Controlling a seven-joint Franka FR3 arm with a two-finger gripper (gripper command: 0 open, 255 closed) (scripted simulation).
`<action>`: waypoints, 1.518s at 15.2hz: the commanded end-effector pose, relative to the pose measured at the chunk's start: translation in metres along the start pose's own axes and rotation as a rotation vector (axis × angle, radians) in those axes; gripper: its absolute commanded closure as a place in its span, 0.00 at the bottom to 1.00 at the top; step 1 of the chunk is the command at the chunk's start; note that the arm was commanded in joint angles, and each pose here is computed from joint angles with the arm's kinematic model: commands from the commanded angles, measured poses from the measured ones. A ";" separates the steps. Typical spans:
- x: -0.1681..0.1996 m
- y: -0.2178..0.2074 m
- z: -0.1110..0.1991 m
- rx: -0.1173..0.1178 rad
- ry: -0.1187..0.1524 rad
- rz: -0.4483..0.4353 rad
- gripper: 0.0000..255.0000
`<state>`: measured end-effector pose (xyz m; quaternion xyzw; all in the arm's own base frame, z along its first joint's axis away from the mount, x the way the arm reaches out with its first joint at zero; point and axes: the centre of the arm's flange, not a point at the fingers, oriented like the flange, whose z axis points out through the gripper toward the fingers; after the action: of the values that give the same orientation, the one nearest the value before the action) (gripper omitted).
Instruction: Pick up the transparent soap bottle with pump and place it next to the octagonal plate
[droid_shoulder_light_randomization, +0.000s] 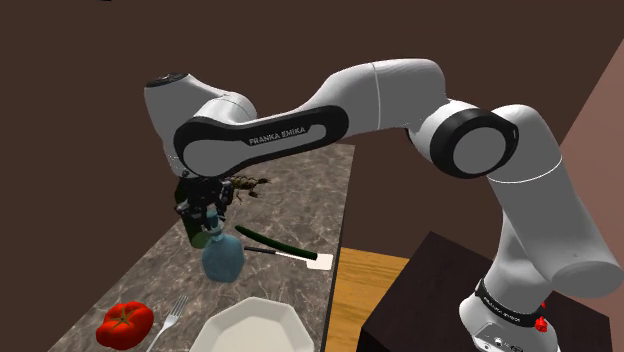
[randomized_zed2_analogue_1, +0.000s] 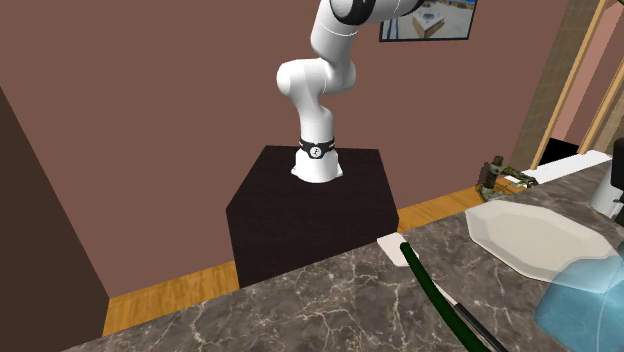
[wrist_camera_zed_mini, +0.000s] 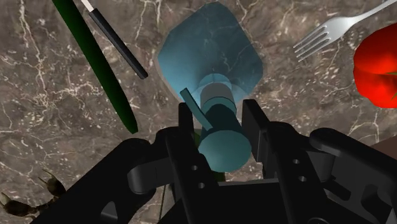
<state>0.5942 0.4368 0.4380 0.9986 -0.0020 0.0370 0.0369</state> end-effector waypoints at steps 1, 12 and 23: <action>0.000 0.000 0.004 0.001 0.001 0.000 1.00; 0.000 0.000 0.004 0.001 0.001 0.000 0.00; 0.000 0.000 -0.046 0.001 0.001 0.000 0.00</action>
<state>0.5910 0.4401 0.4839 0.9986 -0.0019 0.0376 0.0364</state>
